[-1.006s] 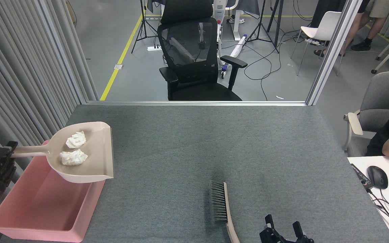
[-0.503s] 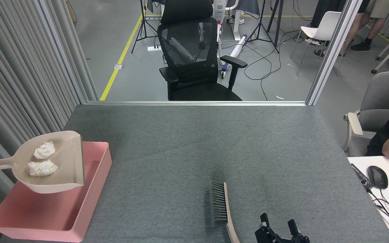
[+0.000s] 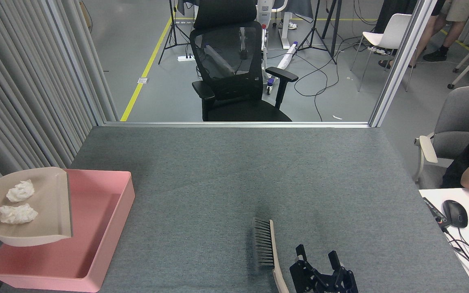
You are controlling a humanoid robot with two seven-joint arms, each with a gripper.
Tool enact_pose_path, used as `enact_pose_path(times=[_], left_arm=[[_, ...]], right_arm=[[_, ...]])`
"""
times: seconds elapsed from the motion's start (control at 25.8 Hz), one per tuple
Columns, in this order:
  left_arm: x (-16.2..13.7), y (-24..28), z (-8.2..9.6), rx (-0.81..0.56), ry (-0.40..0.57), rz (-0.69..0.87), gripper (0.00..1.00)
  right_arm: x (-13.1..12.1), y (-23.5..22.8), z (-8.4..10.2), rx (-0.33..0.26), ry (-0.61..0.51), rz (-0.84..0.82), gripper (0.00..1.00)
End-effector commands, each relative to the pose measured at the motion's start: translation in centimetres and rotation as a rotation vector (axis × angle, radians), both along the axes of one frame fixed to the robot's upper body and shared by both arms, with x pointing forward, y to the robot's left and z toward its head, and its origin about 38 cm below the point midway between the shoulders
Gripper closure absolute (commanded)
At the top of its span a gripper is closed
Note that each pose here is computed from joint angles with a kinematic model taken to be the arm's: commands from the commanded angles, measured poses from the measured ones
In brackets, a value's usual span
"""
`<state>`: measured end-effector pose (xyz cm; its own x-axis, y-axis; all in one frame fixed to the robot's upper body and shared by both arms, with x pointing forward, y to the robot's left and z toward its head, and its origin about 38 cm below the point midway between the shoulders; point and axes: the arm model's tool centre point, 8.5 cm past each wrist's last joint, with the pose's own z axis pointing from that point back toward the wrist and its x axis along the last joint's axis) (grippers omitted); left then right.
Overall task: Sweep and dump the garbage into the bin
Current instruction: 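Lift the dustpan over the pink bin and tip it with the left gripper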
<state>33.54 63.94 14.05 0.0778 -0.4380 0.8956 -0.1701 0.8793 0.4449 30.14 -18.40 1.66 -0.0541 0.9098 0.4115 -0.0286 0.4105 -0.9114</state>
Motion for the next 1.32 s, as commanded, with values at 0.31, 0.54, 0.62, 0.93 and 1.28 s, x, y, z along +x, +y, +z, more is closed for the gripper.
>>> enact_pose_path(times=[0.31, 0.54, 0.62, 0.93, 1.28], left_arm=[[0.6, -1.1, 2.1, 0.198, -0.034, -0.099, 0.81], [1.0, -1.9, 3.0, 0.234, -0.068, -0.123, 0.81], [1.3, -2.3, 3.6, 0.258, -0.081, -0.136, 0.81], [1.8, -2.6, 3.4, 0.387, -0.016, -0.143, 0.81], [2.7, -3.5, 4.7, 0.511, -0.042, -0.141, 0.81]], right_arm=[[0.1, 0.3, -0.3, -0.003, 0.012, 0.007, 0.02], [-0.2, 0.3, -0.5, -0.003, 0.019, 0.006, 0.02], [-0.2, 0.3, -0.5, -0.003, 0.019, 0.006, 0.02], [-0.4, 0.2, -0.7, -0.005, 0.024, 0.005, 0.02], [-0.5, 0.0, -0.8, -0.008, 0.025, 0.004, 0.02]])
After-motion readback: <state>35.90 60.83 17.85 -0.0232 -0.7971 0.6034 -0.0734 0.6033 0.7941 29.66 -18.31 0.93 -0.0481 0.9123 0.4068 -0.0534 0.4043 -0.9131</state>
